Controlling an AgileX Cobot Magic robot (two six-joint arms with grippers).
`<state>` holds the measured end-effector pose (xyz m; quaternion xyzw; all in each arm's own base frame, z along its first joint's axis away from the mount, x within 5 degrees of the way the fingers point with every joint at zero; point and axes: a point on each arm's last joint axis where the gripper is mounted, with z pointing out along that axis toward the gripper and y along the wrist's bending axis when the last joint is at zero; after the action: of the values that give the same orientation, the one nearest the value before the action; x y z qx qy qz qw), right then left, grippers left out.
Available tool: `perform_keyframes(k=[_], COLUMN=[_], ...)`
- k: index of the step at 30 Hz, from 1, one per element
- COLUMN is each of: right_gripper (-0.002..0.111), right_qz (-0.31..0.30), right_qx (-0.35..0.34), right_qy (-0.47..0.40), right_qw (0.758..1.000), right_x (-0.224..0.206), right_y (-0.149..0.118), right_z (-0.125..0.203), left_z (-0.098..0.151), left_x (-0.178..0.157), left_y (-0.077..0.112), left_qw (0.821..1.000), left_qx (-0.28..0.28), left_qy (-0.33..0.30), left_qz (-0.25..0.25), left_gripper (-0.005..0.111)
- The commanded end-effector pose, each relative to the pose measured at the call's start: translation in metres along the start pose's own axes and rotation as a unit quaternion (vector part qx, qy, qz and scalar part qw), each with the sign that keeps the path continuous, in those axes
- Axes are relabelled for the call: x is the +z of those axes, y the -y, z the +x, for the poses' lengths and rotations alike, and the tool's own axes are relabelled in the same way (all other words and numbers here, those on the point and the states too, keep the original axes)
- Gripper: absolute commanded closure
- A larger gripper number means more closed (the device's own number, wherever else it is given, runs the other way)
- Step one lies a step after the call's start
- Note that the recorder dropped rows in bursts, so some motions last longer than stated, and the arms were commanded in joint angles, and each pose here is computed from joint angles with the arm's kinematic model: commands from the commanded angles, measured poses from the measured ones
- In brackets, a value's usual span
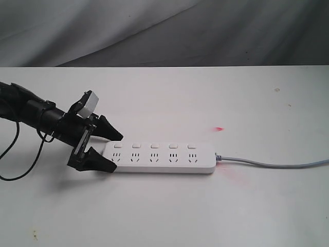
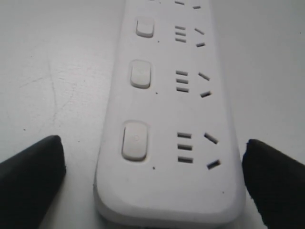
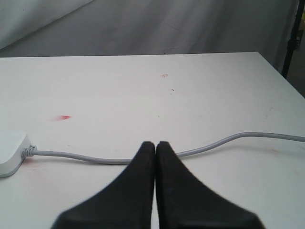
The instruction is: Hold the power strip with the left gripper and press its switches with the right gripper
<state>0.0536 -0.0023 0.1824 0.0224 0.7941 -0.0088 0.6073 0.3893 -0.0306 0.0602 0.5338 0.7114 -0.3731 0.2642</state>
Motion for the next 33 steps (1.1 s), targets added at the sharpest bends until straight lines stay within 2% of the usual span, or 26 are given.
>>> perform_keyframes(k=[1, 7, 11, 18, 23, 33], right_gripper=[0.108, 0.108, 0.108, 0.108, 0.108, 0.108], right_qz=[0.006, 0.006, 0.006, 0.006, 0.006, 0.006], right_qx=[-0.007, -0.007, -0.007, -0.007, -0.007, -0.007], right_qy=[0.002, 0.002, 0.002, 0.002, 0.002, 0.002], right_qw=[1.0, 1.0, 1.0, 1.0, 1.0, 1.0], right_x=[0.0, 0.0, 0.0, 0.0, 0.0, 0.0], right_y=[0.001, 0.001, 0.001, 0.001, 0.001, 0.001], right_z=[0.001, 0.001, 0.001, 0.001, 0.001, 0.001], left_z=[0.032, 0.04, 0.04, 0.04, 0.042, 0.043], left_x=[0.012, 0.004, 0.004, 0.004, 0.004, 0.003], left_y=[0.0, 0.0, 0.0, 0.0, 0.001, 0.001], left_qw=[0.996, 0.994, 0.994, 0.994, 0.992, 0.992], left_qx=[0.003, 0.003, 0.005, 0.006, 0.013, 0.014], left_qy=[-0.093, -0.107, -0.107, -0.108, -0.12, -0.121], left_qz=[0.005, 0.009, 0.009, 0.01, 0.017, 0.018], left_gripper=[0.011, 0.013, 0.04, 0.043, 0.061, 0.062])
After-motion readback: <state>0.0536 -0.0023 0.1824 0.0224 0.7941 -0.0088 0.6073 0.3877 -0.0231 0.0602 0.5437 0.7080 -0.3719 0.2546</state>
